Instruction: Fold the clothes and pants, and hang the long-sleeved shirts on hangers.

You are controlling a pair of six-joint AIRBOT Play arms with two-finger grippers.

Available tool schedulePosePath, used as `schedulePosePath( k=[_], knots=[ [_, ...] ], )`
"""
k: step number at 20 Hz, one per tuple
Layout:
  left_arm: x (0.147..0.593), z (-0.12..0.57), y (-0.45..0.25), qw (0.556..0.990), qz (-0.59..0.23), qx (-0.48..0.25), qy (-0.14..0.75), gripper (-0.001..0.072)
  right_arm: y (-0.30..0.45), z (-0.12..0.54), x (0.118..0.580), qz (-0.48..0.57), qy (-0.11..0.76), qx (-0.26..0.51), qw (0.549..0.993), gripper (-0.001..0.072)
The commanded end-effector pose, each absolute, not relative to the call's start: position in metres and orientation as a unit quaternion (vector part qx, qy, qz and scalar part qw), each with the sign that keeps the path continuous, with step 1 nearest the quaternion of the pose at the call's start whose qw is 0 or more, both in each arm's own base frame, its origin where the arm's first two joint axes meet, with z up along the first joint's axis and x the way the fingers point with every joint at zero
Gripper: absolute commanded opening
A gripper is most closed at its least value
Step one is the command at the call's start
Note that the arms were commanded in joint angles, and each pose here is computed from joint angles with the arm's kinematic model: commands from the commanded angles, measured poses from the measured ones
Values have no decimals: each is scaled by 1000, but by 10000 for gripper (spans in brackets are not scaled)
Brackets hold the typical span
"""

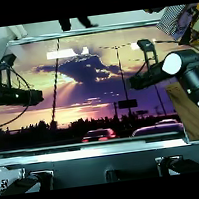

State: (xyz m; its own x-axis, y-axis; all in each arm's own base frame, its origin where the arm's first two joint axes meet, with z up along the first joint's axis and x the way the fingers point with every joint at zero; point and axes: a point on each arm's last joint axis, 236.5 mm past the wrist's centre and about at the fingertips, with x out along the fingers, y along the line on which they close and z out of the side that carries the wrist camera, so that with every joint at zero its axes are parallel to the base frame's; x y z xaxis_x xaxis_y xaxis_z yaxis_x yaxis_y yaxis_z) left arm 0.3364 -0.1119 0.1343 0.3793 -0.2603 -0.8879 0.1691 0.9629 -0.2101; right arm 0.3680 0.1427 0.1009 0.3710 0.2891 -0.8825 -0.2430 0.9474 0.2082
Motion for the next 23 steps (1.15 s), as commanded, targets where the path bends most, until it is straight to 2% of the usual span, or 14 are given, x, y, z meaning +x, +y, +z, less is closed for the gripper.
schedulePosePath(
  k=[1,6,10,23],
  knots=[
    [332,122,-102,830,-107,-40,545,17,151,98,358,173,547,-4,819,30],
    [342,126,-100,843,-98,-46,527,18,146,94,351,168,562,-13,810,32],
    [342,126,-100,843,-98,-46,527,18,144,87,328,167,605,-9,779,32],
    [342,127,-100,843,-98,-46,527,18,144,87,328,167,603,-8,780,32]
  ],
)
